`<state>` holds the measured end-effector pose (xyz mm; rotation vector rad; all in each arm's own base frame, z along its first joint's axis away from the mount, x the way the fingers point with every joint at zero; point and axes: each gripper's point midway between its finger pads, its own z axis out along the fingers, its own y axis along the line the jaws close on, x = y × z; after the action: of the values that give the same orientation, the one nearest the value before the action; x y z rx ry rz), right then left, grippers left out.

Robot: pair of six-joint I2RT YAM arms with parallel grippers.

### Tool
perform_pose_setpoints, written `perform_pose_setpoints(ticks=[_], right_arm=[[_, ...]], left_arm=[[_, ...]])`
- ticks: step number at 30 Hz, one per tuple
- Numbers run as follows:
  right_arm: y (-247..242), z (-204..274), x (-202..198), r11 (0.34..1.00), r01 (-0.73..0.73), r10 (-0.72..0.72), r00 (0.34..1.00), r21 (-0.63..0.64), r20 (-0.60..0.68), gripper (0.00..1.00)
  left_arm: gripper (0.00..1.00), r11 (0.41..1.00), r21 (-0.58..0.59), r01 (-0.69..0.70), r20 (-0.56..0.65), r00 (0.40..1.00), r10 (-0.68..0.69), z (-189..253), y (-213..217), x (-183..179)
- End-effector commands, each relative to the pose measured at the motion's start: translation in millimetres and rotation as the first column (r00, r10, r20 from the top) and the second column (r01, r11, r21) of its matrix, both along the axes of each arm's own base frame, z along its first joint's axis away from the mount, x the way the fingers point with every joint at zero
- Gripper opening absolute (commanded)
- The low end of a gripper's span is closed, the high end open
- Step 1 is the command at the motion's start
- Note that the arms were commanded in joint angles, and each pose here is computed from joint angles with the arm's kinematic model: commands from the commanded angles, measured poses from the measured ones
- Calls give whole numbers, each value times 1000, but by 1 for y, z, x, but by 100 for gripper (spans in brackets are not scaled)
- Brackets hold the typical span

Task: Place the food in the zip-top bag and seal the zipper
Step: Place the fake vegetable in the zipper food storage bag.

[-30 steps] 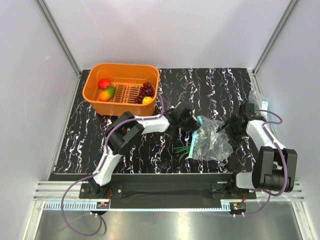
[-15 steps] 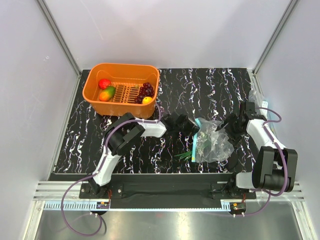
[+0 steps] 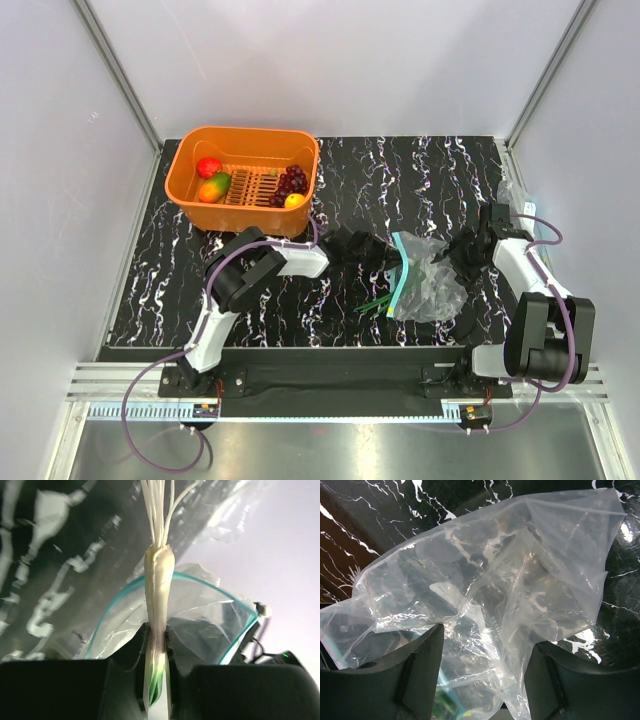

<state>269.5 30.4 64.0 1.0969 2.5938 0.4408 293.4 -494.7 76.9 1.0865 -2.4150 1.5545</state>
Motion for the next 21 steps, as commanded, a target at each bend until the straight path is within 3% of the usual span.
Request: perform_pose_setpoints(ticks=[1, 9, 16, 21], right_arm=[[7, 9, 11, 999, -22, 21, 999, 30, 46, 66], [8, 12, 12, 999, -24, 22, 998, 34, 57, 65], [7, 16, 1, 999, -48, 47, 998, 10, 49, 64], [5, 23, 0, 996, -85, 86, 994, -19, 60, 63]], left_arm=[[0, 995, -94, -23, -45, 999, 19, 41, -5, -5], [0, 990, 143, 10, 39, 999, -16, 12, 9, 0], [0, 974, 223, 32, 128, 990, -61, -9, 4, 14], [0, 976, 204, 73, 209, 971, -116, -7, -11, 19]])
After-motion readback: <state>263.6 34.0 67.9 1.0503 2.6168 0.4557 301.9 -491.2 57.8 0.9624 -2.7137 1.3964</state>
